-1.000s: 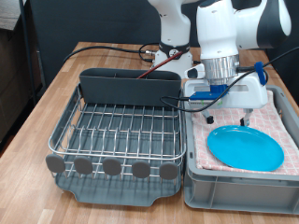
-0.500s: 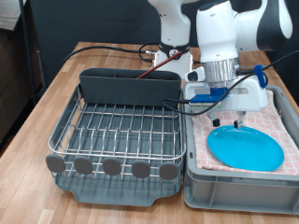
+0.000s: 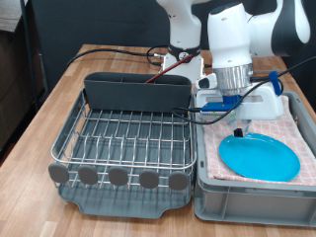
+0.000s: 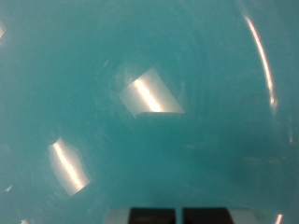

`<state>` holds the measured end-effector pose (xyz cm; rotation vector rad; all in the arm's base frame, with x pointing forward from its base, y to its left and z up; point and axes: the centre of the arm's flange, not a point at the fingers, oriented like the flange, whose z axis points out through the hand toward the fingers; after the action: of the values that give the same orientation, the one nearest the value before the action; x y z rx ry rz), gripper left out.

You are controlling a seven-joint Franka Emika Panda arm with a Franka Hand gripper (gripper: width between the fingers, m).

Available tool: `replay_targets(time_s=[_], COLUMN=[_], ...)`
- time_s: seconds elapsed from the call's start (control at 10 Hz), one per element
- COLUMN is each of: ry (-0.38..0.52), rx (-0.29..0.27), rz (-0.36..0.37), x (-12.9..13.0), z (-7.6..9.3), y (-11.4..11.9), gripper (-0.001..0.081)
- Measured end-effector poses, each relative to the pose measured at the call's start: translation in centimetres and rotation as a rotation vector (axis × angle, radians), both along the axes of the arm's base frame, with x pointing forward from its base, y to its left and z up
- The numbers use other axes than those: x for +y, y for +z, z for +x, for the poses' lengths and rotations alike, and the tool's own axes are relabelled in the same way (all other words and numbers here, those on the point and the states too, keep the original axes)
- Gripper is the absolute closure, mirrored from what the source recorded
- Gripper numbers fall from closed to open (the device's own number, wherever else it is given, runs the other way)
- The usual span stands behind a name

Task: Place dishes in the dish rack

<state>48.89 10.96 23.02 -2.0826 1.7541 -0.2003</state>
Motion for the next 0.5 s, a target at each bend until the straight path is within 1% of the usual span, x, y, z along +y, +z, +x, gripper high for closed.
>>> replay_targets(time_s=[0.1, 0.2, 0.5], ry=[0.0, 0.009, 0.035], rx=[-0.001, -0.004, 0.007], rz=[0.0, -0.006, -0.051], x=[0.0, 0.1, 0.5], z=[0.1, 0.2, 1.4], y=[0.0, 0.1, 1.1], gripper=[0.0797, 0.0797, 0.0804])
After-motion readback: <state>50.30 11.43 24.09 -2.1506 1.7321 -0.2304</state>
